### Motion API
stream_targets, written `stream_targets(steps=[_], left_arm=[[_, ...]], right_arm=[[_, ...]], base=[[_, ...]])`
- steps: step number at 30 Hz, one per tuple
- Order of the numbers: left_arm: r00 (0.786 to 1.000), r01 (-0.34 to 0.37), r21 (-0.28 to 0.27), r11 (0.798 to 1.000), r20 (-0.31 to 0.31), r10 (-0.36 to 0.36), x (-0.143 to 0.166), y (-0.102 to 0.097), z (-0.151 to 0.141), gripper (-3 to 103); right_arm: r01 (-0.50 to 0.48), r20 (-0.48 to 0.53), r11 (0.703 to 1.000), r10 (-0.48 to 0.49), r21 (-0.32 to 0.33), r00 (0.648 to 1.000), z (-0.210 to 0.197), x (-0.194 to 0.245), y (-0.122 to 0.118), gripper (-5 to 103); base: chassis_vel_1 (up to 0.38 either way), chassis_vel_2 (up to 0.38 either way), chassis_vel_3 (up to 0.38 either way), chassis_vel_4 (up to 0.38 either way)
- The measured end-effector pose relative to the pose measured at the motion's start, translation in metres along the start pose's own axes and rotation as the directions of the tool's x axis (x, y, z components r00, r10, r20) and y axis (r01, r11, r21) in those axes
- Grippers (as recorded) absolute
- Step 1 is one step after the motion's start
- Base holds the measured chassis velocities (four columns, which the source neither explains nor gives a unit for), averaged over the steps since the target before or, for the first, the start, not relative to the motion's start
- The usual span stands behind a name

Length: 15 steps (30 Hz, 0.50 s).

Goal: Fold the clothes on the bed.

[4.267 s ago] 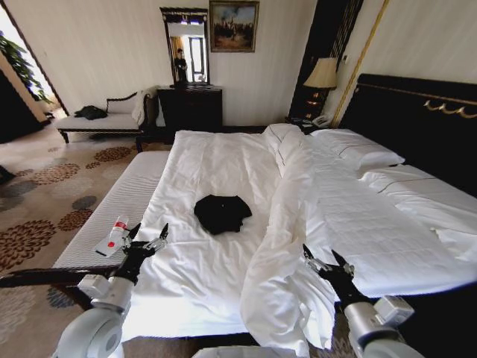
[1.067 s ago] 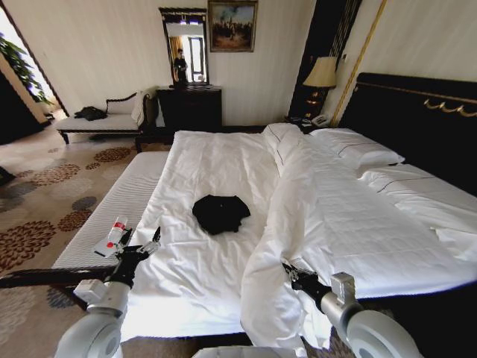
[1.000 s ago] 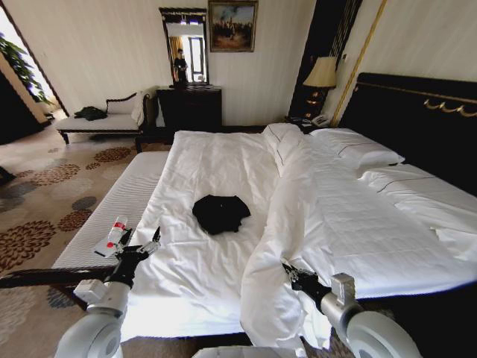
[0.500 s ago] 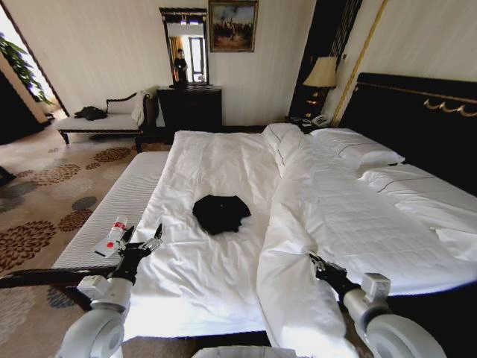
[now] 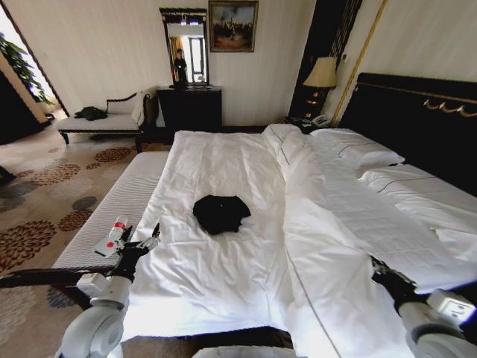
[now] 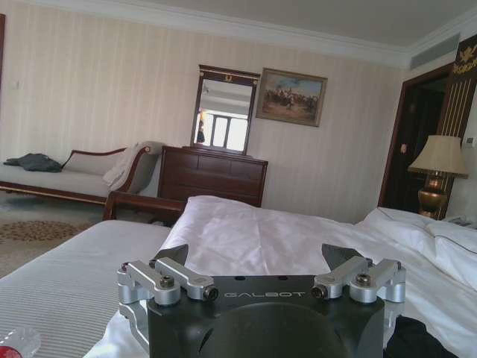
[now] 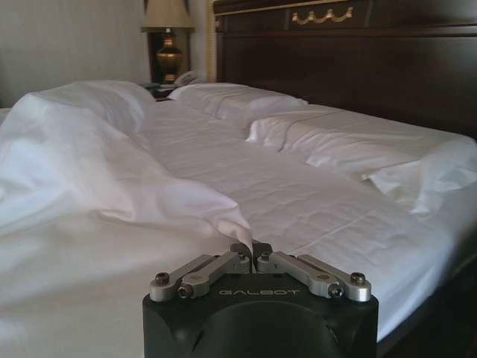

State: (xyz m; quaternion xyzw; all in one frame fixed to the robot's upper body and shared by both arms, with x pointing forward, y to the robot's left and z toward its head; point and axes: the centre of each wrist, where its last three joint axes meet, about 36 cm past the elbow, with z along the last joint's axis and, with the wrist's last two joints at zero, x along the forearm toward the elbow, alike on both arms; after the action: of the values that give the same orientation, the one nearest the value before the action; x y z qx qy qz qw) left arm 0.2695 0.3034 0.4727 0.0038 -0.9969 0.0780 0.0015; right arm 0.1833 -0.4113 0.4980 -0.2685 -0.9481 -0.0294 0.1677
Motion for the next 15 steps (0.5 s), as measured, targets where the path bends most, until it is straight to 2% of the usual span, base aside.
stream_targets(steps=[6,9,11,13,14,15], left_arm=[[1.0,0.007,0.004,1.0,-0.008,-0.007,-0.002,0.002,0.004,100],[1.0,0.008,0.004,1.0,-0.01,-0.008,-0.002,0.003,0.004,100],[1.0,0.01,0.006,1.0,-0.008,-0.01,-0.003,0.004,0.004,100],[1.0,0.013,0.006,1.0,-0.007,-0.013,-0.003,0.005,0.004,100],[1.0,0.013,0.006,1.0,-0.007,-0.013,-0.003,0.005,0.004,100],[1.0,0.015,0.006,1.0,-0.006,-0.015,-0.003,0.005,0.004,100]], right_arm=[[-0.141,0.027,0.989,0.142,-0.038,0.99,0.005,-0.016,-0.048,0],[-0.162,0.028,0.986,0.164,-0.046,0.986,0.006,-0.02,-0.056,0],[-0.224,0.028,0.972,0.226,-0.067,0.974,0.008,-0.029,-0.08,0],[-0.259,0.021,0.962,0.262,-0.084,0.965,0.011,-0.034,-0.095,0],[-0.259,0.021,0.962,0.262,-0.084,0.965,0.011,-0.034,-0.095,0],[-0.288,0.013,0.953,0.29,-0.095,0.957,0.014,-0.037,-0.107,0]], base=[[0.0,0.0,0.0,0.0],[0.0,0.0,0.0,0.0],[0.0,0.0,0.0,0.0],[0.0,0.0,0.0,0.0],[0.0,0.0,0.0,0.0],[0.0,0.0,0.0,0.0]])
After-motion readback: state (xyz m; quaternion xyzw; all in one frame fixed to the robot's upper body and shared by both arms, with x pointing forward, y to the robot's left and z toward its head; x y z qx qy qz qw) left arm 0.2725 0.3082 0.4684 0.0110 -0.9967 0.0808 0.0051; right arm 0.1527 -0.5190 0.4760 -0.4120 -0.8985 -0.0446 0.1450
